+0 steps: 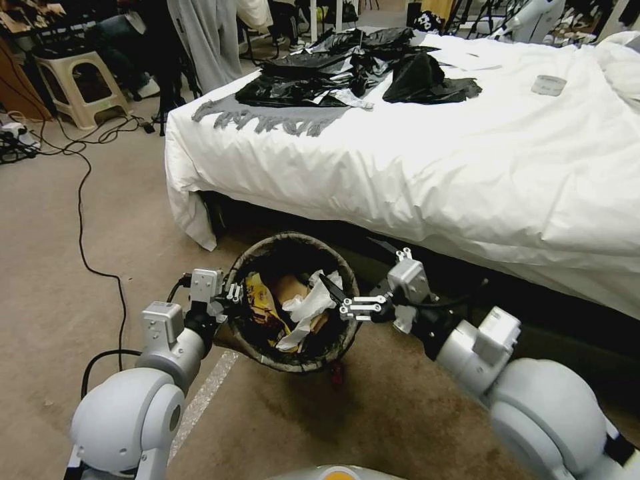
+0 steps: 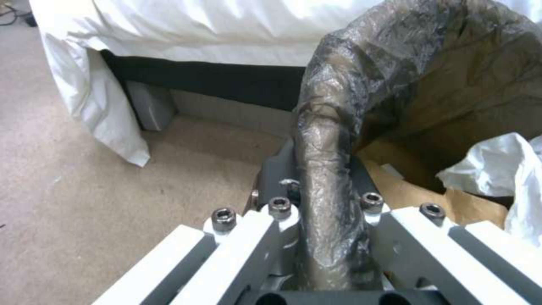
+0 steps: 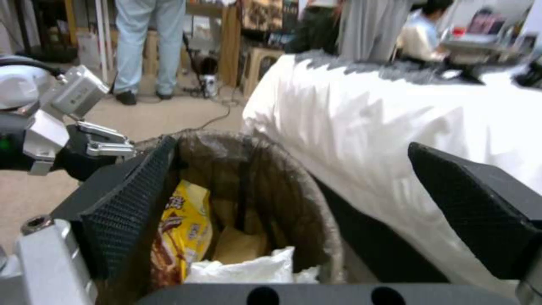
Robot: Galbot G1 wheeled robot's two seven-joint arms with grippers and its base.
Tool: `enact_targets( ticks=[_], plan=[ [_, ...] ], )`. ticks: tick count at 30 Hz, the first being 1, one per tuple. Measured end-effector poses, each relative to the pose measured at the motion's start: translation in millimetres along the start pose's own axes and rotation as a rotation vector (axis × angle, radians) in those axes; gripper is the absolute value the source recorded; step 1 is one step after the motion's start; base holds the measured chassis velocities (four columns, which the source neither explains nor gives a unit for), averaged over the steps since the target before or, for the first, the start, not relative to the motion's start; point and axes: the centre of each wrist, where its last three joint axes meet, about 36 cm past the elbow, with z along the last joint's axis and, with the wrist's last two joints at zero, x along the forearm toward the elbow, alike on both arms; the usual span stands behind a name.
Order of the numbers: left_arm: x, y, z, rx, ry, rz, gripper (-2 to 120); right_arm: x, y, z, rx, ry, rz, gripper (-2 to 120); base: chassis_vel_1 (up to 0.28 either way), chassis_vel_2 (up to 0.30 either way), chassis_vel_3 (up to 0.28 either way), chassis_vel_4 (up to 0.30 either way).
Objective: Pick up the trash bin, then pick up the garbage from the floor and place it into the trash bin.
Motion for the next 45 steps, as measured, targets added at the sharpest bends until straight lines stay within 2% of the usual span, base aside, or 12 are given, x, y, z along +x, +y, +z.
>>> enact_targets(
  ticks=[9,12,13,14,15,18,25,33,45],
  plan=[
    [3.8,2.0,-0.3,0.001,0.001,-0.004,3,30.3,12.2,32.3,0.05,-0.074,0.099,100,0.0,0.0,0.0,0.0],
    [7.3,4.6,0.5,0.003,0.004,-0.016,3,36.6,9.3,58.4,0.034,-0.055,0.229,100,0.0,0.0,0.0,0.0],
    [7.3,4.6,0.5,0.003,0.004,-0.016,3,36.6,9.3,58.4,0.034,-0.055,0.229,100,0.0,0.0,0.0,0.0],
    [7.8,5.3,0.9,0.003,0.005,-0.019,3,37.2,6.4,68.2,0.028,-0.038,0.295,100,0.0,0.0,0.0,0.0],
    [7.8,5.3,0.9,0.003,0.005,-0.019,3,37.2,6.4,68.2,0.028,-0.038,0.295,100,0.0,0.0,0.0,0.0],
    [9.5,7.9,1.9,0.003,-0.002,-0.025,3,34.9,3.6,87.7,-0.01,-0.015,0.45,100,0.0,0.0,0.0,0.0],
    [11.6,11.0,3.8,0.006,-0.001,-0.034,3,36.8,10.5,96.3,-0.063,-0.017,0.561,100,0.0,0.0,0.0,0.0],
    [10.0,13.6,6.3,0.009,0.004,-0.039,3,62.6,13.4,112.8,-0.044,0.011,0.657,100,0.0,0.0,0.0,0.0],
    [7.2,12.5,6.8,0.008,0.014,-0.028,3,78.7,21.1,125.1,-0.044,0.024,0.679,100,0.0,0.0,0.0,0.0]
  ],
)
